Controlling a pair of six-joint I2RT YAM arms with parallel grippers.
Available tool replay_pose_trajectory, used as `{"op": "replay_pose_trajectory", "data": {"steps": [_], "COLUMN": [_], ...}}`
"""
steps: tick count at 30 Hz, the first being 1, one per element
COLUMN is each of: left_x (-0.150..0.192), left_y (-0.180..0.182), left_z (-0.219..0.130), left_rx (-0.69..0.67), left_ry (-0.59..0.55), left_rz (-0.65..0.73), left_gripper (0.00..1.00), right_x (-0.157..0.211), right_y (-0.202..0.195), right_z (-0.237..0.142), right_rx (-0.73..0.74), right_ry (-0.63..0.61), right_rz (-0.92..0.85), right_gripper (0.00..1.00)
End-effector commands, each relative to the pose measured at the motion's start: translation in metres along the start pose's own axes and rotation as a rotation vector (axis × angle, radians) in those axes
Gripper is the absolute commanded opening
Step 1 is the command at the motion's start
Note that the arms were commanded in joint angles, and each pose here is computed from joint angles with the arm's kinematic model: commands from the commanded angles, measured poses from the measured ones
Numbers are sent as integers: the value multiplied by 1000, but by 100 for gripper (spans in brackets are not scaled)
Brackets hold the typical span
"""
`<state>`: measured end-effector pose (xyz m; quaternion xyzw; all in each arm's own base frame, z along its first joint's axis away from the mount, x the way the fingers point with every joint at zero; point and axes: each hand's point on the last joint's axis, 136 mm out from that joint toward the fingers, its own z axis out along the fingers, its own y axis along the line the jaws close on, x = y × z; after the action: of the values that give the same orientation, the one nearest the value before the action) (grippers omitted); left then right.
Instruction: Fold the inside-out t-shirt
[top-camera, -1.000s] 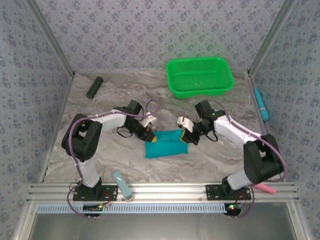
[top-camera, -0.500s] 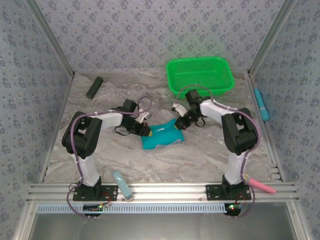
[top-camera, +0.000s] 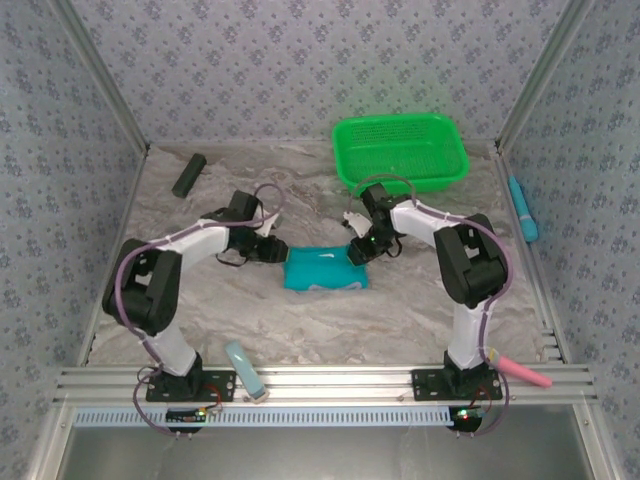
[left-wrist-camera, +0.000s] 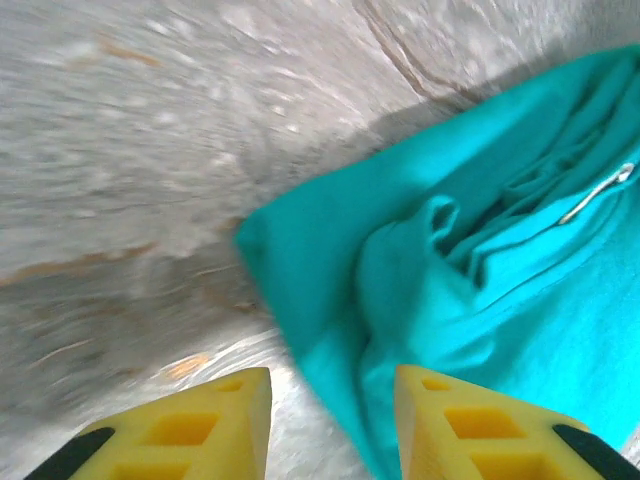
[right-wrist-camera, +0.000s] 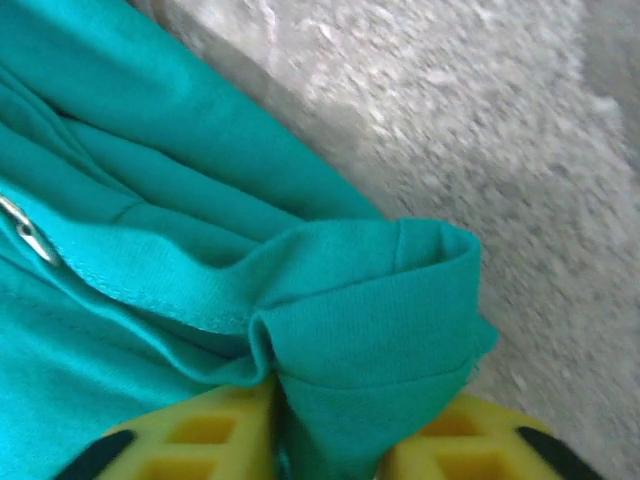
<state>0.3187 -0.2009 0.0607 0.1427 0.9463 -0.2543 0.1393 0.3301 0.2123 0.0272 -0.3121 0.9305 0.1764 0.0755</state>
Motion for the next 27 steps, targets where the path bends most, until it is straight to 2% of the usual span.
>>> {"op": "replay_pose_trajectory", "data": {"steps": [1, 5, 7, 10, 14, 17, 19, 22, 24, 27], "left_x": [-18, -25, -24, -20, -14, -13, -13, -6, -2, 8], "left_y": [-4, -38, -72, -97, -85, -70, -61, -51, -43, -29], "left_z": [-32, -51, -47, -28, -3, 11, 21, 33, 38, 44], "left_rx": [-64, -25, 57, 129, 49, -15, -38, -50, -64, -97], "left_ry": [-78, -129, -137, -129, -164, -207, -225, -235, -256, -275], "left_rz": [6, 23, 103, 144, 117, 114, 104, 95, 76, 50], "left_gripper": [34, 32, 32, 29, 29, 29, 29, 29, 29, 29], "right_x": [5, -21, -26, -38, -53, -61, -66, -71, -68, -59], "right_y": [-10, -3, 1, 3, 12, 31, 50, 58, 58, 56], "right_z": [-11, -32, -39, -60, -99, -119, -112, -93, -73, -40], "right_rx": [70, 47, 36, 51, 131, 183, 134, 118, 136, 206], "right_ry": [-14, -165, -226, -347, -543, -691, -759, -869, -903, -917], "right_rz": [63, 115, 147, 182, 200, 185, 183, 223, 213, 134], "right_gripper": [38, 47, 53, 56, 58, 56, 49, 24, 12, 7]}}
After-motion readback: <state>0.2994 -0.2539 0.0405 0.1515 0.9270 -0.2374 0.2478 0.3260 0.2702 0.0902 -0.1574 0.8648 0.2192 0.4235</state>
